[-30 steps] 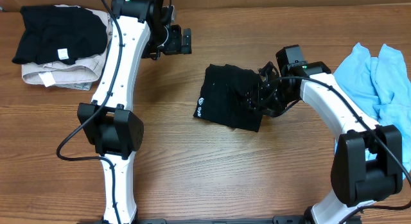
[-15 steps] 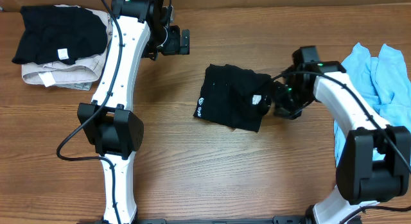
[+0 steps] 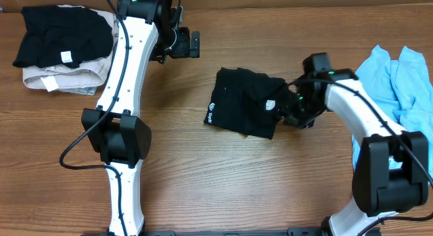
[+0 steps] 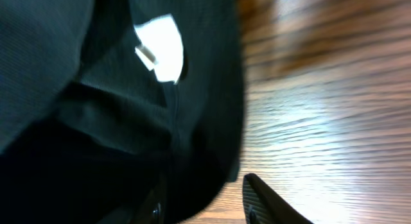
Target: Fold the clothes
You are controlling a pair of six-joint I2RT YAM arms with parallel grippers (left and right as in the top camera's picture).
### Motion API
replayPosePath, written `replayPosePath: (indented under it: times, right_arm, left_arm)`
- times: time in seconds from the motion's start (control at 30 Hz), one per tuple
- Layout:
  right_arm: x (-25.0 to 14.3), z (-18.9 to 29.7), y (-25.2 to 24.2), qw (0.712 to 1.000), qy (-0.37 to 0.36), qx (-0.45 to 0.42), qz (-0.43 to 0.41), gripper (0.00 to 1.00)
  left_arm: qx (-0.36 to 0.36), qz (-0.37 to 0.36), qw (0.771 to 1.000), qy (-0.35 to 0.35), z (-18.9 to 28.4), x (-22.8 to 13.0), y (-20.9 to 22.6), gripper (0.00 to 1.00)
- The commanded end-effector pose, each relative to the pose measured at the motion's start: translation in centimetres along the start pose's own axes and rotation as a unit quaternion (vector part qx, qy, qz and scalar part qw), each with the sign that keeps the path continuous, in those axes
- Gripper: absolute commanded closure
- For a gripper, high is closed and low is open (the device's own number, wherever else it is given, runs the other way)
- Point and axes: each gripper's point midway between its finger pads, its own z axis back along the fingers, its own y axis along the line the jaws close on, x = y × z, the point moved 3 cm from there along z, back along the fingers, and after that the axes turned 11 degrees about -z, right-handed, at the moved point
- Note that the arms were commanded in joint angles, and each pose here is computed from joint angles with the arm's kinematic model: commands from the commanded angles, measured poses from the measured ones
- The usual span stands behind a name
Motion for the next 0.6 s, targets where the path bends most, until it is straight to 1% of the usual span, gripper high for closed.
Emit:
replayPosePath:
  times: [0.0, 0.03, 0.1, 0.27, 0.47, 0.57]
  right_arm:
    - [-0.4, -0.9, -0.5, 1.000, -0.007, -0.017, -0.011, 0.65]
    - [-0.4, -1.0, -0.5, 1.000, -0.008, -0.017, -0.009, 0.72]
    - [-0.3, -1.0, -0.7, 1.000, -0.012, -0.023, -0.017, 0.96]
    - [0.0, -0.4, -2.6, 0.998, -0.006, -0.042, -0.049, 0.96]
    - [0.0, 0.1, -6.5, 0.989, -0.016, -0.131, -0.064, 0.96]
    - [-0.3, -0.9, -7.1, 0.990, -0.015, -0.128, -0.064, 0.96]
  left_arm:
    - [0.004, -0.022, 0.999, -0.030, 2.5, 0.4, -1.0, 0.00]
    - [0.004, -0.022, 0.999, -0.030, 2.5, 0.4, -1.0, 0.00]
    - [0.004, -0.022, 0.999, -0.029, 2.5, 0.4, -1.0, 0.00]
    - [0.004, -0.021, 0.999, -0.024, 2.3, 0.1, -0.9, 0.00]
    - [0.004, -0.021, 1.000, -0.023, 2.3, 0.1, -0.9, 0.00]
    - [0.004, -0.021, 1.000, -0.023, 2.3, 0.1, -0.9, 0.00]
